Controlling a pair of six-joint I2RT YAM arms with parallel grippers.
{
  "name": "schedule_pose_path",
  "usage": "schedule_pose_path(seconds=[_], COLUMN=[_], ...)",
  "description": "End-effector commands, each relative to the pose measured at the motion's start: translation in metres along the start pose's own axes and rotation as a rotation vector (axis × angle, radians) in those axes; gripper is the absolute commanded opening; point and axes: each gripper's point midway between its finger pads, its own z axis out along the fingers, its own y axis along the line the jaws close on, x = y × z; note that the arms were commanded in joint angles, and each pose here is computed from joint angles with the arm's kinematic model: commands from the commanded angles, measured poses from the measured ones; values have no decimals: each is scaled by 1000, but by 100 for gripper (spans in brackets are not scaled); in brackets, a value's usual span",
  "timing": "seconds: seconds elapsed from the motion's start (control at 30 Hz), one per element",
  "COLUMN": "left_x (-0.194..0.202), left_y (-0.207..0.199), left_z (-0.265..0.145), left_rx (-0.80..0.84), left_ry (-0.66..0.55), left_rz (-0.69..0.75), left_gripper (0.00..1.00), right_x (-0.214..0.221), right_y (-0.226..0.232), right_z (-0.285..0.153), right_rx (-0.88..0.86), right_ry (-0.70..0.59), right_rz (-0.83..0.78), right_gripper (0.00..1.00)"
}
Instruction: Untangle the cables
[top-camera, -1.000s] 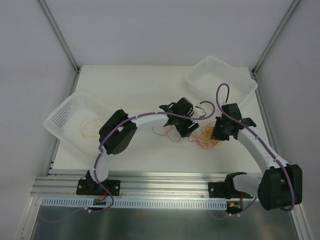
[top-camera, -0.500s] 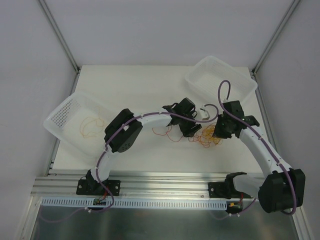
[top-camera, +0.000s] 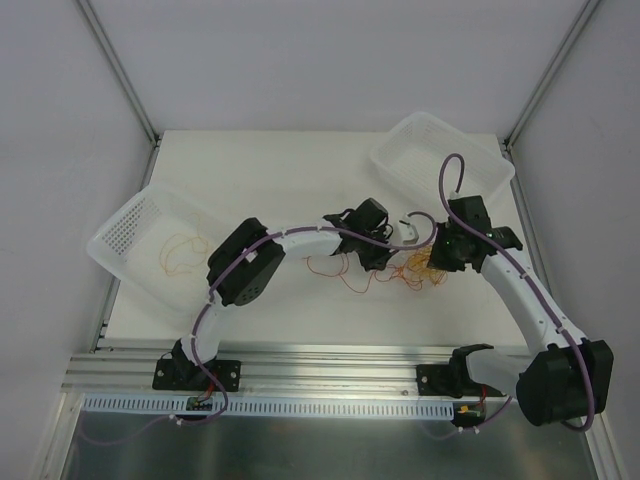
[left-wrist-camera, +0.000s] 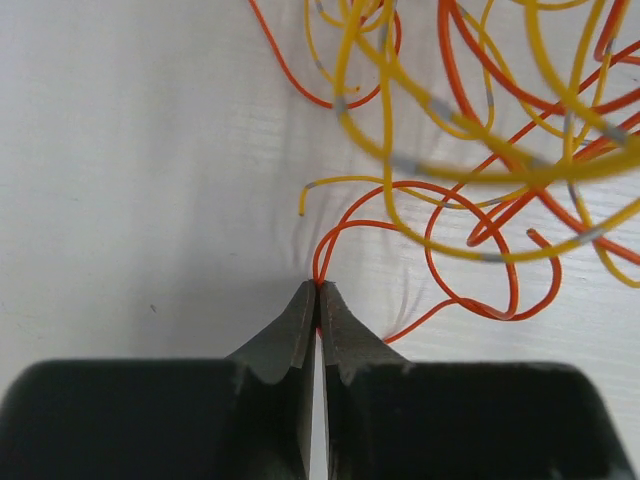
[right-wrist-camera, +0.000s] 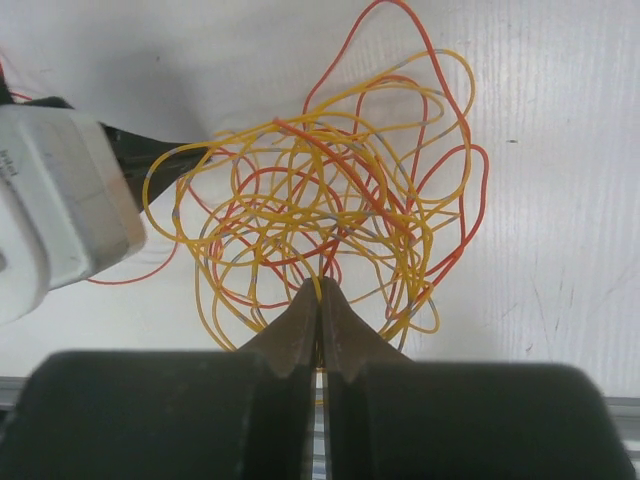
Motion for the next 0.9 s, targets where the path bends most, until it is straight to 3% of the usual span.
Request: schedule_pose_path(seconds=[0.0,0.2,0.4,0.57,0.8,0.87], left_x=[18,29,32,32,11,0], left_y=[-1,21,20,32,36,32], left_z=[-21,-78,-120,-167,-224,-234], left_rx=[-25,-68,-97,-225,-337,-328], left_ry=[47,-15,-72,-147,-246,-278], left_rz=[-73,-353,-463,-605,-595,-600], left_gripper=[0,0,0,0,0,0], right_x=[-11,-6,0,8,13,12], right_y=[-10,-37,-53,-62,-54,-47], right_z=[-9,-8,-4,3,12,13], right_rx=[57,118,146,171,124,90], right_ry=[-42,-49,-42,-21,17,35], right_rz=[-6,85,153,209,216,210], right_gripper=[1,1,1,1,1,7])
